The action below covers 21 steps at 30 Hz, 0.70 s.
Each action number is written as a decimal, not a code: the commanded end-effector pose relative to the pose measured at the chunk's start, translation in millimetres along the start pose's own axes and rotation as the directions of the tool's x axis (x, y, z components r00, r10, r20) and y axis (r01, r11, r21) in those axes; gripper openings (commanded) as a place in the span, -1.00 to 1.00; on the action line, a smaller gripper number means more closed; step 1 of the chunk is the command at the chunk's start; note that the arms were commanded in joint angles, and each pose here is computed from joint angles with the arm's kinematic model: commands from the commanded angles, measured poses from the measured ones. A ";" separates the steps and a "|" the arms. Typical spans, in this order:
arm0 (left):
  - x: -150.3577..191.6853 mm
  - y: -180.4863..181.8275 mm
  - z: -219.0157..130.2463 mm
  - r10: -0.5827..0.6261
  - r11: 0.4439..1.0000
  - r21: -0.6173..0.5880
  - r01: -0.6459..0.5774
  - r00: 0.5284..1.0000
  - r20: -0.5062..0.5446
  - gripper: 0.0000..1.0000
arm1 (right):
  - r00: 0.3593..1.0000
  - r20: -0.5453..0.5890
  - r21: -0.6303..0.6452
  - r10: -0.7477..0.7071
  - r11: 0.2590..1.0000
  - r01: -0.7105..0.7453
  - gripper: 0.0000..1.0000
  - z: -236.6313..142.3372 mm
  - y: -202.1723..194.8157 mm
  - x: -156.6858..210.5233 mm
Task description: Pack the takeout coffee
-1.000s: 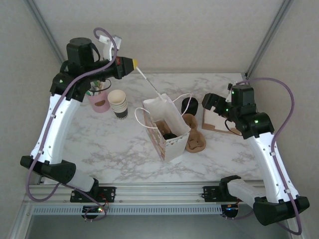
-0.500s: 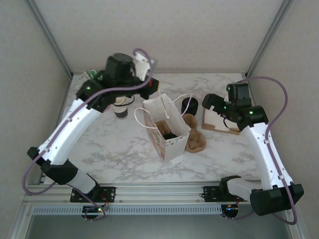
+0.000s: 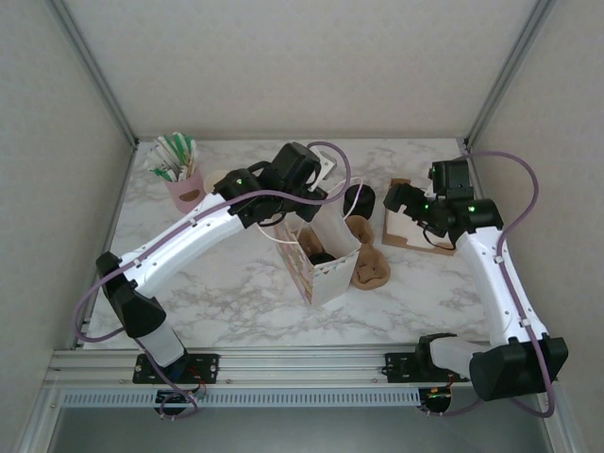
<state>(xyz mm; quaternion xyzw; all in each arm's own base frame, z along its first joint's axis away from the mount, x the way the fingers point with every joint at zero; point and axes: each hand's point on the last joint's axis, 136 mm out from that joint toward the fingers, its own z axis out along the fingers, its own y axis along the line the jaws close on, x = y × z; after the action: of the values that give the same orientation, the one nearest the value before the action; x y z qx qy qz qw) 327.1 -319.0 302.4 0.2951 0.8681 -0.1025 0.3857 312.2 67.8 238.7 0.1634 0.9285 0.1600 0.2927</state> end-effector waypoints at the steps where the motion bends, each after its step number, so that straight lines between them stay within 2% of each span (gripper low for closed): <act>1: 6.2 12.8 3.7 0.011 0.998 -0.068 -0.012 1.000 -0.019 -0.73 | 0.999 -0.041 0.007 0.003 1.000 -0.003 0.98 11.2 -4.1 5.0; 3: 9.1 12.4 8.7 0.002 0.998 -0.061 -0.004 0.999 -0.033 -0.45 | 0.999 -0.051 0.022 0.003 1.000 -0.002 0.98 15.7 -8.0 5.2; 5: 4.1 14.1 7.7 -0.013 0.998 -0.055 0.012 1.000 -0.017 -0.27 | 0.998 -0.058 0.034 0.008 0.999 -0.006 0.97 18.5 -13.0 4.7; 11: -44.7 32.2 -32.6 -0.144 0.990 0.024 0.142 0.973 0.182 0.36 | 0.997 -0.077 0.062 0.016 0.998 -0.011 0.98 27.4 -23.7 2.9; 14: -57.0 52.1 -46.9 -0.257 0.966 0.105 0.237 0.934 0.248 0.64 | 0.996 -0.089 0.083 0.015 0.997 -0.007 0.98 33.8 -27.9 1.3; 18: -53.6 85.8 -56.2 -0.400 0.916 0.166 0.365 0.865 0.305 0.98 | 0.993 -0.119 0.128 0.015 0.992 0.000 0.97 46.2 -37.3 -1.2; 21: -39.0 112.6 -57.2 -0.500 0.866 0.192 0.462 0.805 0.319 0.99 | 0.990 -0.141 0.153 0.021 0.988 0.001 0.91 55.3 -42.9 -4.6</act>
<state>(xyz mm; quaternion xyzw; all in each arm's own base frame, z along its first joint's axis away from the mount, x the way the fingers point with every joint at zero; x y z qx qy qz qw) 379.7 -225.5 366.5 0.0988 0.8424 -0.2257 0.4792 333.9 45.8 180.8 0.1818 0.9523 0.1164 0.2156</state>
